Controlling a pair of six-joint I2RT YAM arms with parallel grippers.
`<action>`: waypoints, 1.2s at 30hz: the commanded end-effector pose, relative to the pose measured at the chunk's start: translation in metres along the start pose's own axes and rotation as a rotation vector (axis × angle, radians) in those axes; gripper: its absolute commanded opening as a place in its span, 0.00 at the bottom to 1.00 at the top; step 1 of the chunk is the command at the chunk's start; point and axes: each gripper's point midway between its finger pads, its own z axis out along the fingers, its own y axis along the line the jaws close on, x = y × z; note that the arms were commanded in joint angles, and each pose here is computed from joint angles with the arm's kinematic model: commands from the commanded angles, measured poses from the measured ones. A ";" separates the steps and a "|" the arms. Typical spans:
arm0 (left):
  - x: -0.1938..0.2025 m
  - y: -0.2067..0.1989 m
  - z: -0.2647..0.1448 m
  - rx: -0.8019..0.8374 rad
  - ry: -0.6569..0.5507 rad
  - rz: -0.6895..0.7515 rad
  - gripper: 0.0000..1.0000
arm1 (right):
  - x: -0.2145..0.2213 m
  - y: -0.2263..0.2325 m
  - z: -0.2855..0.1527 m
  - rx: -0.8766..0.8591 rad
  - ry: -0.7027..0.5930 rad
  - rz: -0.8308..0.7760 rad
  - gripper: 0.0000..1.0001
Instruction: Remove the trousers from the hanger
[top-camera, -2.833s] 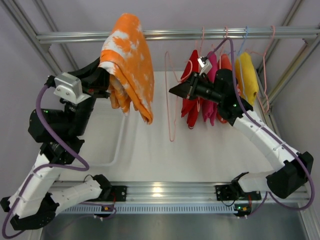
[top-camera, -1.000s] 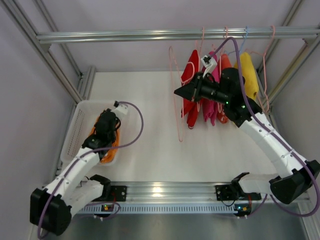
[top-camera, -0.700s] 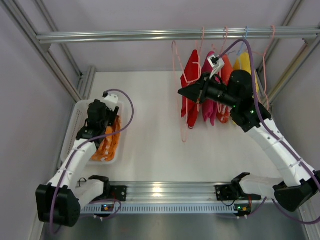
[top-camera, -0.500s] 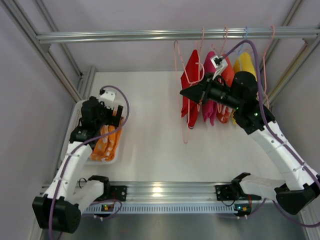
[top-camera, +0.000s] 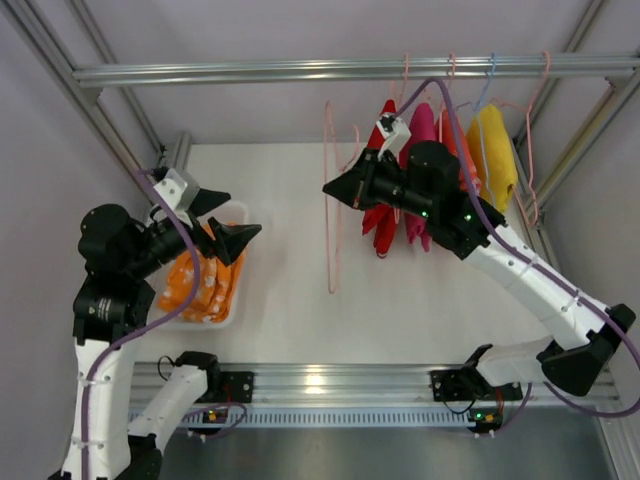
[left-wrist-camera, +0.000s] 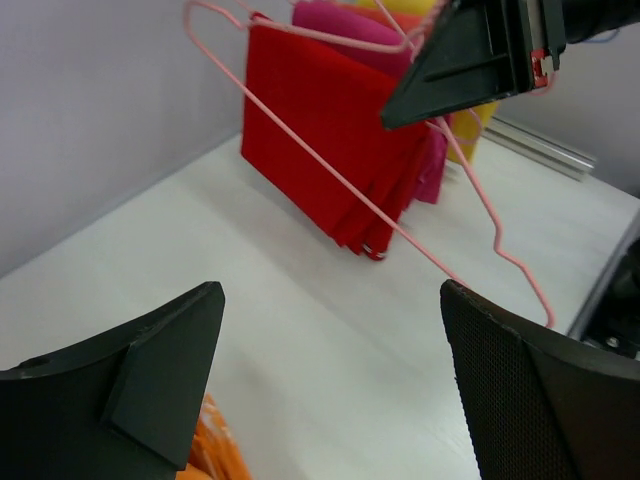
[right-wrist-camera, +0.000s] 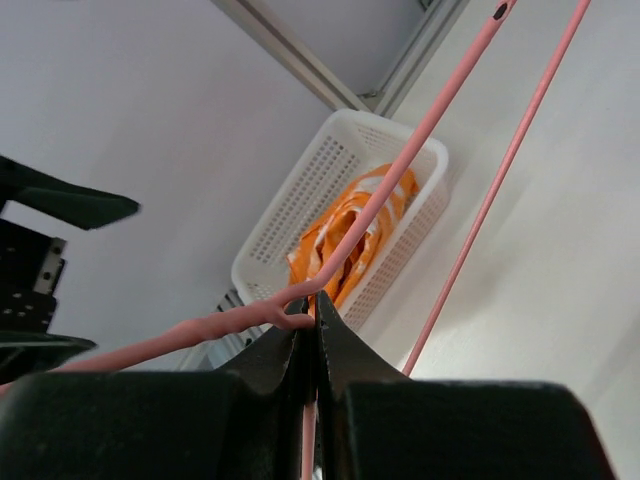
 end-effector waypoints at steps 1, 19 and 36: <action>0.033 -0.024 0.010 0.163 0.109 -0.200 0.93 | -0.025 0.031 0.006 0.014 -0.111 0.027 0.00; 0.052 -0.051 0.078 0.119 0.203 -0.193 0.85 | -0.016 0.058 0.048 0.059 -0.113 0.018 0.00; 0.038 -0.036 0.093 0.030 0.162 -0.153 0.00 | -0.007 0.060 0.049 0.023 -0.090 0.019 0.00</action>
